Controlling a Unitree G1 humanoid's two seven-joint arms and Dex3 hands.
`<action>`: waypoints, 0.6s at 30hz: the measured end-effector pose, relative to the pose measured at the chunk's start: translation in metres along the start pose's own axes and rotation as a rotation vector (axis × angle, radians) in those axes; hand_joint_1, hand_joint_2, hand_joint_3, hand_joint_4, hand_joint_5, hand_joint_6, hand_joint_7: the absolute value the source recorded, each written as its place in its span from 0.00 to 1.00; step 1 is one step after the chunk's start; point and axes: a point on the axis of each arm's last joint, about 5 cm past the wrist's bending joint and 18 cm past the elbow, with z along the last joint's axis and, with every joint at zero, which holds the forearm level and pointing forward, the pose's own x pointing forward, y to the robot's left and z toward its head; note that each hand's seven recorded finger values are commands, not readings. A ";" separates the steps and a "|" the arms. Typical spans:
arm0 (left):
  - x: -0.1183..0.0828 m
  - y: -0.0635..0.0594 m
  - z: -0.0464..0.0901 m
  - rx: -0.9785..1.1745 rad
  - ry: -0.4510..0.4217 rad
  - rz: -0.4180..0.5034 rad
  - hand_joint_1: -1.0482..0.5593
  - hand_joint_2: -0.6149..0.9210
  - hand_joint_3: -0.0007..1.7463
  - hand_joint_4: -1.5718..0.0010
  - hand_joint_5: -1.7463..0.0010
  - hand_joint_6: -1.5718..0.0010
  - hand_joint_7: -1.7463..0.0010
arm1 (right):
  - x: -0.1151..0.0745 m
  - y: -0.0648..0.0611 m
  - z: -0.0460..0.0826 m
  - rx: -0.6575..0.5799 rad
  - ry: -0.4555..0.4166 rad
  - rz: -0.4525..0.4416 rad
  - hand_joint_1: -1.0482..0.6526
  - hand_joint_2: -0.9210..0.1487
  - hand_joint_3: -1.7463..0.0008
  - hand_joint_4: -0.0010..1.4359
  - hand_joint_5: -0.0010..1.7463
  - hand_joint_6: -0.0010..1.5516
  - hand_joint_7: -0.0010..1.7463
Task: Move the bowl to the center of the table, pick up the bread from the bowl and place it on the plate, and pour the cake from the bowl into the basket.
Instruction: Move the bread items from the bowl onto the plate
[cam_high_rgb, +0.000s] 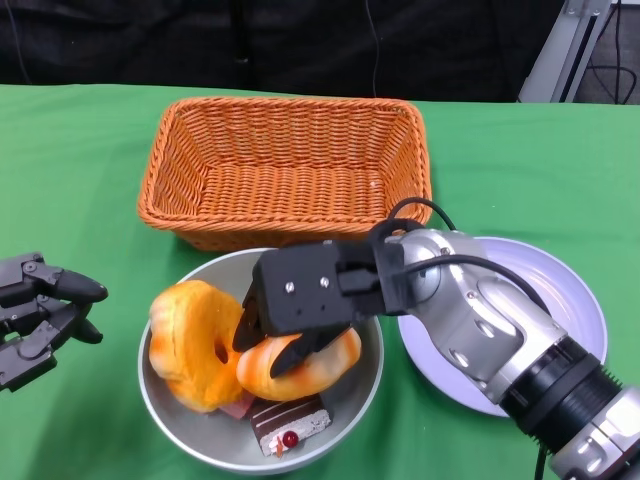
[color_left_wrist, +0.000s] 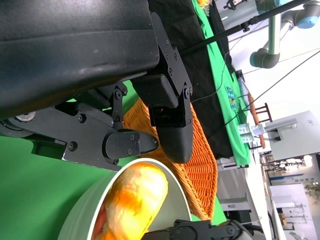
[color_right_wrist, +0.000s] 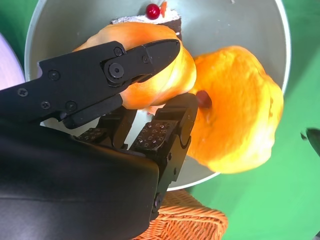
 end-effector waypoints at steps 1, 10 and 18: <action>0.000 0.000 0.000 0.000 0.001 0.000 0.59 0.97 0.23 0.50 0.28 0.40 0.58 | -0.001 -0.002 0.000 0.021 0.005 0.004 0.43 0.00 0.96 0.62 0.42 0.71 0.05; 0.000 0.000 0.000 0.001 0.002 -0.001 0.59 0.97 0.23 0.50 0.27 0.41 0.57 | -0.010 -0.021 0.002 0.201 -0.009 0.035 0.46 0.00 0.92 0.62 0.57 0.69 0.06; 0.000 0.000 0.000 0.002 0.002 -0.001 0.58 0.97 0.22 0.50 0.27 0.41 0.58 | -0.020 -0.030 0.003 0.335 -0.055 0.029 0.48 0.00 0.95 0.59 0.69 0.65 0.20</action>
